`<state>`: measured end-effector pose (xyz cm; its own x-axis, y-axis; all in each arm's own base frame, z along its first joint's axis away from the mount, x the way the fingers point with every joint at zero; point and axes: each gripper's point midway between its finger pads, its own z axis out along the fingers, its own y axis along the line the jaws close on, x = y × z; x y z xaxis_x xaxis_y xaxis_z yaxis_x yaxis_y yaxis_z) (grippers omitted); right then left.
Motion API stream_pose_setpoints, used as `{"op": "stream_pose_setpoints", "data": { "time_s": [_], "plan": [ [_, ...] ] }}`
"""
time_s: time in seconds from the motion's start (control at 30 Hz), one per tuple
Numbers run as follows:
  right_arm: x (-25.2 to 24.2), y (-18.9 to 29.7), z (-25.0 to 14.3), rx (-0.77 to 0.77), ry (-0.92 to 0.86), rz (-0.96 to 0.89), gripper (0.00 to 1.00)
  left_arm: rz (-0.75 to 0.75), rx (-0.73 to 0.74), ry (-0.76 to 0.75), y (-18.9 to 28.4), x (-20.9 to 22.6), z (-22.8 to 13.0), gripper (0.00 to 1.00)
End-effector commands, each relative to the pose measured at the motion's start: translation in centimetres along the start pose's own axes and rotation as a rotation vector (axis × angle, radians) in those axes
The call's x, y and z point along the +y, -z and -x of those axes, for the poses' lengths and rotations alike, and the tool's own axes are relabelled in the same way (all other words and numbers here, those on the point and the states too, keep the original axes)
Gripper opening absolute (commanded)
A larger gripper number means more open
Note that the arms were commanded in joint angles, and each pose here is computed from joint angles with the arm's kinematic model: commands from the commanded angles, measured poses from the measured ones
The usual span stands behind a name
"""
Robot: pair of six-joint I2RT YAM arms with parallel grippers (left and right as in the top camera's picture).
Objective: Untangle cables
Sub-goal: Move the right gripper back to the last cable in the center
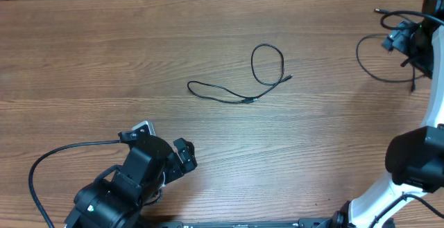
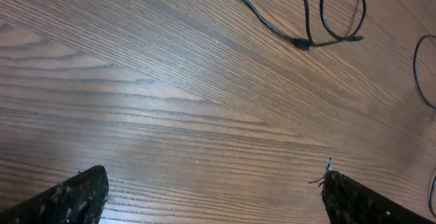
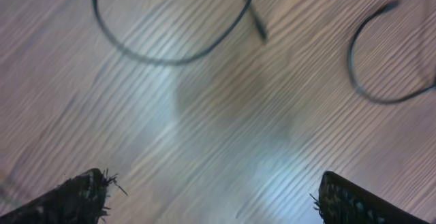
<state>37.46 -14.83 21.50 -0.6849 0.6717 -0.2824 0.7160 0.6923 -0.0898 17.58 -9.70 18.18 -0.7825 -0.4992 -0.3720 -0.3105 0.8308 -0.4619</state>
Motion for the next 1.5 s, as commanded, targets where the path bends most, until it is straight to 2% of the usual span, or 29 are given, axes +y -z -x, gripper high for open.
{"op": "stream_pose_setpoints", "data": {
  "time_s": [0.0,0.07,0.27,0.57,0.8,1.1,1.3,1.47],
  "plan": [
    [1.5,2.2,-1.4,0.017,0.044,0.099,0.96,0.011,-0.011,-0.012,-0.1,0.2,0.2,1.00],
    [2.9,2.5,-2.6,0.061,0.078,0.156,0.97,0.011,-0.011,-0.012,-0.1,0.2,0.2,1.00],
    [9.8,5.0,-7.6,0.173,0.370,0.438,0.97,0.011,-0.011,-0.012,-0.1,0.2,0.2,1.00],
    [15.4,7.1,-14.5,0.220,0.613,0.477,1.00,0.011,-0.011,-0.012,-0.1,0.2,0.2,0.99],
    [19.1,9.0,-19.0,0.194,0.767,0.527,1.00,0.011,-0.011,-0.012,-0.1,0.2,0.2,0.99],
    [21.4,9.9,-20.1,0.145,0.802,0.576,1.00,0.011,-0.011,-0.012,-0.1,0.2,0.2,1.00],
    [21.5,8.7,-20.5,0.182,0.806,0.547,1.00,0.011,-0.011,-0.012,-0.1,0.2,0.2,1.00],
    [21.8,6.8,-21.0,0.210,0.884,0.525,1.00,0.011,-0.011,-0.012,-0.1,0.2,0.2,1.00]
  ]
}}
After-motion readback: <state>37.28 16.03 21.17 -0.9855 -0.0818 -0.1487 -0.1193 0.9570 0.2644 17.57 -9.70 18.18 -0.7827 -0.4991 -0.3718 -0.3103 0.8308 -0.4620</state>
